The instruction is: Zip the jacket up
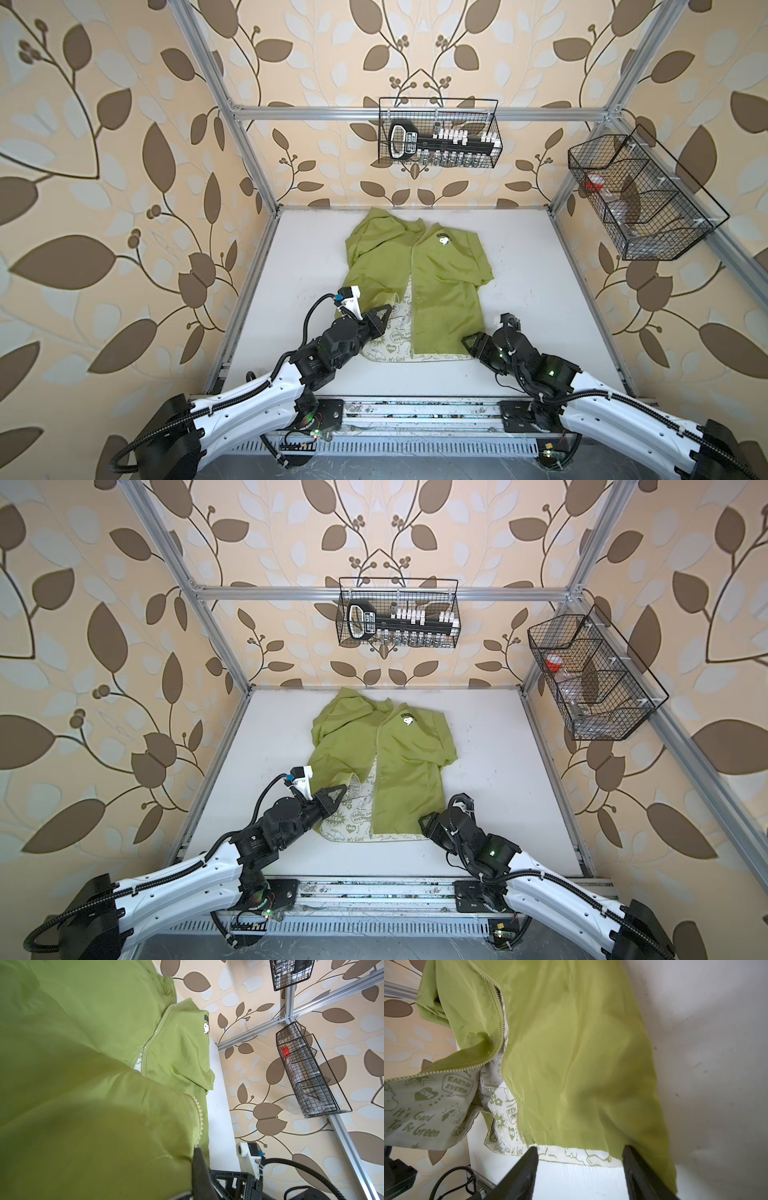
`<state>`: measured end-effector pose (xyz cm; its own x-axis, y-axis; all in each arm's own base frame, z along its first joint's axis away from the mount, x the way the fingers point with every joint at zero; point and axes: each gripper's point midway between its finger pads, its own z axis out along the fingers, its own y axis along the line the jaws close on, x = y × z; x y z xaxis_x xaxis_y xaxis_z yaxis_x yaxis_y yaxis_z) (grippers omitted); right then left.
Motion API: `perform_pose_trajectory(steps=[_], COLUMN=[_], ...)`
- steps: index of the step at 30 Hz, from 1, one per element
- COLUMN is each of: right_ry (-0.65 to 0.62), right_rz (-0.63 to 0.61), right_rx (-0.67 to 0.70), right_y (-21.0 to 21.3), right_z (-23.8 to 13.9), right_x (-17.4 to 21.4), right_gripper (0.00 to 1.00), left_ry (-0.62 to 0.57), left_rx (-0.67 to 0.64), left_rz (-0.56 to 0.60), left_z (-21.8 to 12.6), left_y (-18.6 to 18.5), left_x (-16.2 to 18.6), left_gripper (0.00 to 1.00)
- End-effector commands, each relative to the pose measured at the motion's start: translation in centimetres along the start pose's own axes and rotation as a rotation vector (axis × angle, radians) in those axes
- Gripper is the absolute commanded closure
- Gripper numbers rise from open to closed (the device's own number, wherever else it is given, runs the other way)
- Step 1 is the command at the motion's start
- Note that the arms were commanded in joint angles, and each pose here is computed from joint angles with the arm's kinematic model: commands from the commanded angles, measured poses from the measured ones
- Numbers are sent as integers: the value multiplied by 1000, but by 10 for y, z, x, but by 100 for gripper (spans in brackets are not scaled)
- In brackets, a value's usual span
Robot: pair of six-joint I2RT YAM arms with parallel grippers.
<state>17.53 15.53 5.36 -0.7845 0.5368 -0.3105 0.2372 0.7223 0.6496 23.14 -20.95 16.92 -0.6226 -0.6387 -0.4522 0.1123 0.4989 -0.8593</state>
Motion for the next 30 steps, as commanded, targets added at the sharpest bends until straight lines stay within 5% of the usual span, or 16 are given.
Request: perform_pose_trajectory(steps=[1, 17, 30], right_ry=[45, 28, 8], right_rz=[-7, -17, 13], right_rx=[-31, 18, -21], right_y=[7, -10, -3], right_z=[-2, 10, 20], right_x=[12, 22, 4], right_gripper=[34, 30, 40], left_ry=[-32, -28, -17], left_rx=[54, 53, 54], left_rz=[-17, -15, -19], left_z=[-1, -4, -3], left_y=[-16, -16, -15], left_x=[-10, -10, -8], left_gripper=[100, 100, 100])
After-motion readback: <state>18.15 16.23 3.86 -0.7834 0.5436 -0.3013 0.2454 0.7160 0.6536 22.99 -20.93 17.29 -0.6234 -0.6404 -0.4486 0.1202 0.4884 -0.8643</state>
